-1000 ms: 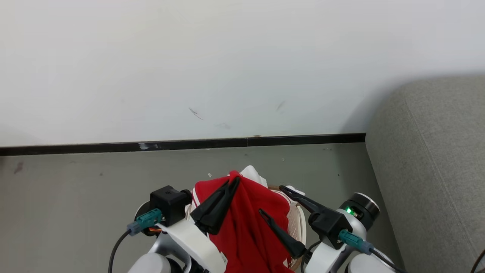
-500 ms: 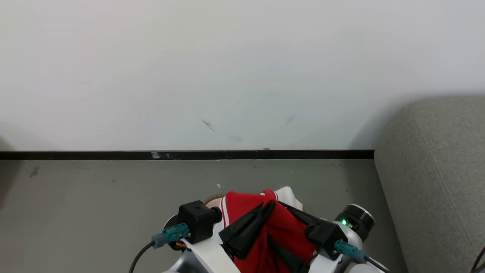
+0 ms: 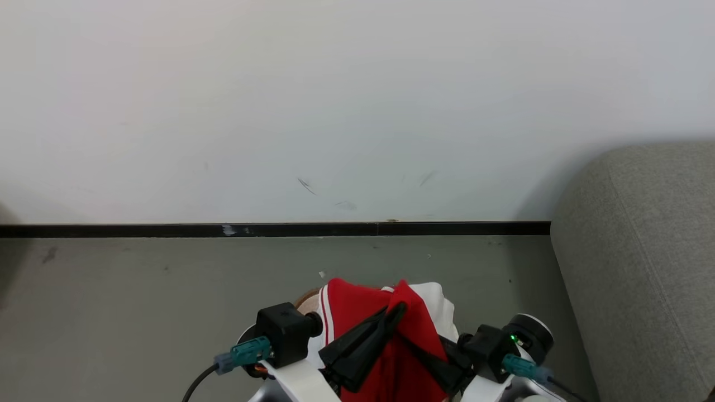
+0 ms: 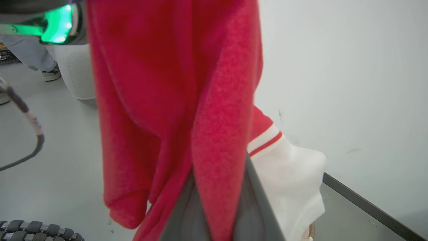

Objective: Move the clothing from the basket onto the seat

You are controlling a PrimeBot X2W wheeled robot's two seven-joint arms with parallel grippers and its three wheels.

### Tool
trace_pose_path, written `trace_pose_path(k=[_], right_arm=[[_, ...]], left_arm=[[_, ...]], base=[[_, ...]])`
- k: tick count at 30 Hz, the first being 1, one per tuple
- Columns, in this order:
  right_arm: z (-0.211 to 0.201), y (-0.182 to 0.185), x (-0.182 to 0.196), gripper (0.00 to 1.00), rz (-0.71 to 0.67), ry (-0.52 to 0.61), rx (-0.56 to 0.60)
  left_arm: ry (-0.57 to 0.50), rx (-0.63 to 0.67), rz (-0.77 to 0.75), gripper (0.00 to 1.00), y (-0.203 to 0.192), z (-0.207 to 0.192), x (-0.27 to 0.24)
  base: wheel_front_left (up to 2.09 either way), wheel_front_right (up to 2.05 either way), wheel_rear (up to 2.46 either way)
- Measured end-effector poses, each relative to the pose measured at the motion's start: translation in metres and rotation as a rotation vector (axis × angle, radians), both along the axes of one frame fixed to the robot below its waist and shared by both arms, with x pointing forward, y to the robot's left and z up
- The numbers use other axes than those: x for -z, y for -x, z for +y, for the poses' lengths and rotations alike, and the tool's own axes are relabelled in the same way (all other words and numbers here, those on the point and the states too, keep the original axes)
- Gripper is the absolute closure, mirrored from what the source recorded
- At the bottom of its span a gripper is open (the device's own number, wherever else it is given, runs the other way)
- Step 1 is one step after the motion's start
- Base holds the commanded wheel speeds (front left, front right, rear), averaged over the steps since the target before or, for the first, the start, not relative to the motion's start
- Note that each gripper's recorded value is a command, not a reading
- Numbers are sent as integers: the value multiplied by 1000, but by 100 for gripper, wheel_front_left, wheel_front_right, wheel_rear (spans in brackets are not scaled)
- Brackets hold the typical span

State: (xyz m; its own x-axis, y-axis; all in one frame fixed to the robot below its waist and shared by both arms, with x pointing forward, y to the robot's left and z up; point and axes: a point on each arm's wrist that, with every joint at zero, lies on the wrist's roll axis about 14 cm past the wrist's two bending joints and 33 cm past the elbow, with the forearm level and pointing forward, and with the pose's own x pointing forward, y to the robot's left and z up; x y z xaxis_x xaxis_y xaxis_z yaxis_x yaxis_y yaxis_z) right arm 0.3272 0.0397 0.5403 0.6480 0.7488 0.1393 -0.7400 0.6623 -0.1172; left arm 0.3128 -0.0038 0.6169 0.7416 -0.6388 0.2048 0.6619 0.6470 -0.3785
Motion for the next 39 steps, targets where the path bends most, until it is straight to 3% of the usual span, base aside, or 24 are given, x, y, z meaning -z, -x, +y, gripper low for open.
trace_pose_path(k=[2, 4, 5, 22, 39], right_arm=[[-2, -2, -3, 100, -2, -10, 10], [-9, -7, -8, 100, -10, -25, 34], [-13, -10, -10, 100, -13, -31, 48], [-98, -39, -26, 100, -63, -62, 301], [-184, -17, -9, 100, -18, -70, 561]], left_arm=[[-8, -8, 5, 50, -1, 2, 3], [-14, -22, 15, 9, -3, 7, 6], [-15, -25, 19, 0, -3, 8, 8], [-34, -17, 11, 0, -1, 2, 22], [-24, 128, 25, 0, 7, -40, 35]], base=[[0, 0, 0], [0, 0, 0], [0, 0, 0], [0, 0, 0], [0, 0, 0]])
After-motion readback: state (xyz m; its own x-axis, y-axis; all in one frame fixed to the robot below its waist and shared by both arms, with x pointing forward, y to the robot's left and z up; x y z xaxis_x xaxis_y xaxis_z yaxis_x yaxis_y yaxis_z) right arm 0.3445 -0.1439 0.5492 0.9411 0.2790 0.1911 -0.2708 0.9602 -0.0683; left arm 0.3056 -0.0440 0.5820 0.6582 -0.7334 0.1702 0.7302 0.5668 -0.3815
